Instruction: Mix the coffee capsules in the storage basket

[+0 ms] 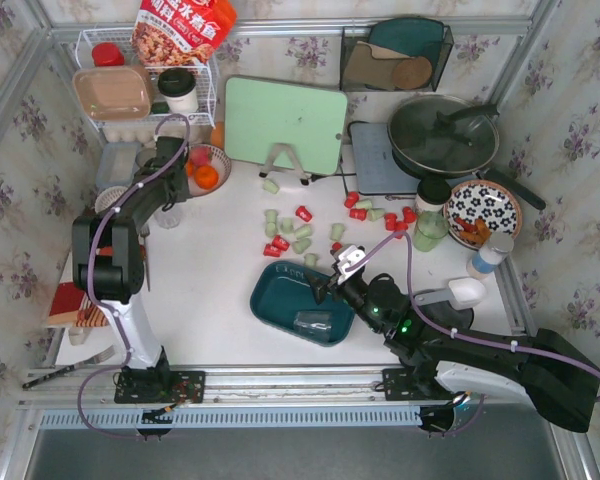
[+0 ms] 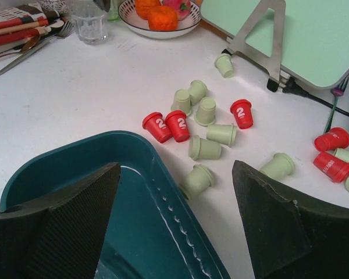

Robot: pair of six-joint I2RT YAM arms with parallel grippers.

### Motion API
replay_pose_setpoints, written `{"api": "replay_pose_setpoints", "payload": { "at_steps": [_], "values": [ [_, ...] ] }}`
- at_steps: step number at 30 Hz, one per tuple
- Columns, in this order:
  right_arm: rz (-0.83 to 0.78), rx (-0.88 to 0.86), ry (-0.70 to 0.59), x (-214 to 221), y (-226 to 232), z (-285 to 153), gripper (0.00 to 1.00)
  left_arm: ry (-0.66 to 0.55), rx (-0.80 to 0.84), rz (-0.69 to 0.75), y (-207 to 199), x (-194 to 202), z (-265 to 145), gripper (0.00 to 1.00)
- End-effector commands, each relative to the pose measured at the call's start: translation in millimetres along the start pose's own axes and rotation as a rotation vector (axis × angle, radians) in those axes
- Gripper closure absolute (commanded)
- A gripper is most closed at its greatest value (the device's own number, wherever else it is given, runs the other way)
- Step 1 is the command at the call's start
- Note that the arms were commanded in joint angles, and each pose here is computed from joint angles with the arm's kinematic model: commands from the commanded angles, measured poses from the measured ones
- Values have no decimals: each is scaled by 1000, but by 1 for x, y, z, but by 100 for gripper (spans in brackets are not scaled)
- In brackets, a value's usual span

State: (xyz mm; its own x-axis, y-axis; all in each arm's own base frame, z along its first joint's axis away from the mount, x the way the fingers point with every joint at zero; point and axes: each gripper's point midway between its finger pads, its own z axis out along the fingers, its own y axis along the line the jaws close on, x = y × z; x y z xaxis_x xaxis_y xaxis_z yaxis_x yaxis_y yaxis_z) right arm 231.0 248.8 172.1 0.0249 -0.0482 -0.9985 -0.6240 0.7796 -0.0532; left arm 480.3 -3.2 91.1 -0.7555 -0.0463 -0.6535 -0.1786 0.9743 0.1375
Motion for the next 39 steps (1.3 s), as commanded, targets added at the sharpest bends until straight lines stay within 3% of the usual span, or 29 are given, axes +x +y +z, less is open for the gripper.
{"api": "replay_pose_setpoints", "payload": {
  "at_steps": [1, 6, 13, 17, 23, 29, 35, 39],
  "values": [
    [9, -7, -20, -7, 2, 2, 15, -41, 14, -46, -2, -16, 10, 100],
    [6, -8, -14, -6, 2, 2, 14, -11, -36, -55, 7, -12, 21, 99],
    [-1, -8, 1, -2, 3, 4, 14, -49, 7, -105, 3, -19, 9, 49],
    [-1, 11, 27, 2, 1, 7, 14, -73, 25, -119, 3, -23, -4, 34],
    [-1, 43, 64, 9, -2, 12, 14, -129, 78, -169, 3, -31, -44, 31],
    [17, 81, 70, 10, -8, 12, 14, -122, 154, -130, -8, -28, -101, 32],
    [123, 184, 73, 5, -22, 5, 15, -141, 292, -48, -42, 12, -176, 32],
    [251, 217, 114, 9, -24, -6, 19, -98, 409, 28, -54, 62, -221, 32]
  ]
}}
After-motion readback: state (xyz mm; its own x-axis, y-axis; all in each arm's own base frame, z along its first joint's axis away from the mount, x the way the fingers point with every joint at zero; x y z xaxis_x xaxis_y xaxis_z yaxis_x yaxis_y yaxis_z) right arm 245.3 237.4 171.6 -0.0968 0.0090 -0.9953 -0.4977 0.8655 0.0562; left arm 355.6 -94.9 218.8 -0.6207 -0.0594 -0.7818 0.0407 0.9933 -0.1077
